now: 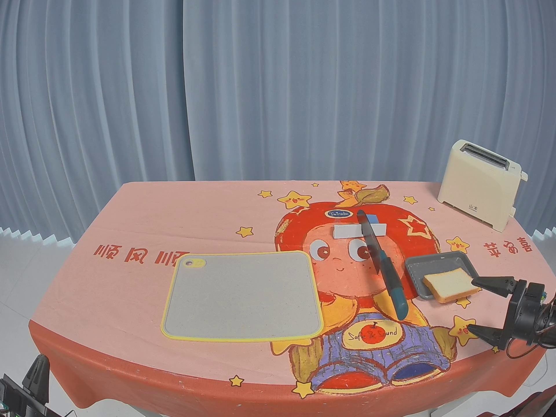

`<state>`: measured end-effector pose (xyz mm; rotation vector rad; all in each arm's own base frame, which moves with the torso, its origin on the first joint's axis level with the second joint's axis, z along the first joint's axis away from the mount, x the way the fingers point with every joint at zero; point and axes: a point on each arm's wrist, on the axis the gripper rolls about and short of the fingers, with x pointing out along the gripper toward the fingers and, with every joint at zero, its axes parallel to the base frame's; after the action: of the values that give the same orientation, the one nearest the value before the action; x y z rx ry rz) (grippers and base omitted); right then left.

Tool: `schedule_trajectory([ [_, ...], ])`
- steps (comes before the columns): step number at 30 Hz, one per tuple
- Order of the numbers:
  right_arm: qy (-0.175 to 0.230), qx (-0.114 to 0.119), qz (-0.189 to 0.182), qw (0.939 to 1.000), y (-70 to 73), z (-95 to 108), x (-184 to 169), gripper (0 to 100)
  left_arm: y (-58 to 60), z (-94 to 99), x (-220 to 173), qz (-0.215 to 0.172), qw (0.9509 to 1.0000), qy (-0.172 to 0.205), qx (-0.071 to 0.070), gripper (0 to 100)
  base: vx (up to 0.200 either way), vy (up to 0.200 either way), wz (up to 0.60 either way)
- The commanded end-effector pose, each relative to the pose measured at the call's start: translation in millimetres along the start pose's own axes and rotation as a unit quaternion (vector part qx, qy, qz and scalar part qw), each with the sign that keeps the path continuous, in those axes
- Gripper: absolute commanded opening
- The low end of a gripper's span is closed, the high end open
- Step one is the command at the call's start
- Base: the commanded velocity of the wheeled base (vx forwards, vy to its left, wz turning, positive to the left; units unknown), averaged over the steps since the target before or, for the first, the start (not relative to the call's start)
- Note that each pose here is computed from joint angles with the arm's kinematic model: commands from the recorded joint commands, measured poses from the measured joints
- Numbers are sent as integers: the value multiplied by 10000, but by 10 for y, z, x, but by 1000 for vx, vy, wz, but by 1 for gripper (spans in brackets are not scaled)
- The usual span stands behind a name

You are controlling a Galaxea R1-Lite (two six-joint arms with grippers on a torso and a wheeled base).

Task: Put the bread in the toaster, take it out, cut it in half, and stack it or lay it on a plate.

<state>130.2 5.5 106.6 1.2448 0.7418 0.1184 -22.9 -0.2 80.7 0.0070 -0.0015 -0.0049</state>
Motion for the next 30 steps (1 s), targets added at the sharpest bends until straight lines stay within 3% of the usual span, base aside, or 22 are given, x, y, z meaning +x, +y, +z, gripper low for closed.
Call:
schedule_trajectory([
  [1, 40, 71, -109, 9999, -20, 22, 41, 100, 0, -53, 1, 1, 10000, 7, 3, 0, 0, 0, 0],
  [10, -141, 52, 1, 9999, -24, 72, 48, 100, 0, -53, 1, 1, 10000, 7, 3, 0, 0, 0, 0],
  [30, -106, 24, 18, 9999, -19, 105, 118, 100, 0, -53, 1, 1, 10000, 7, 3, 0, 0, 0, 0],
])
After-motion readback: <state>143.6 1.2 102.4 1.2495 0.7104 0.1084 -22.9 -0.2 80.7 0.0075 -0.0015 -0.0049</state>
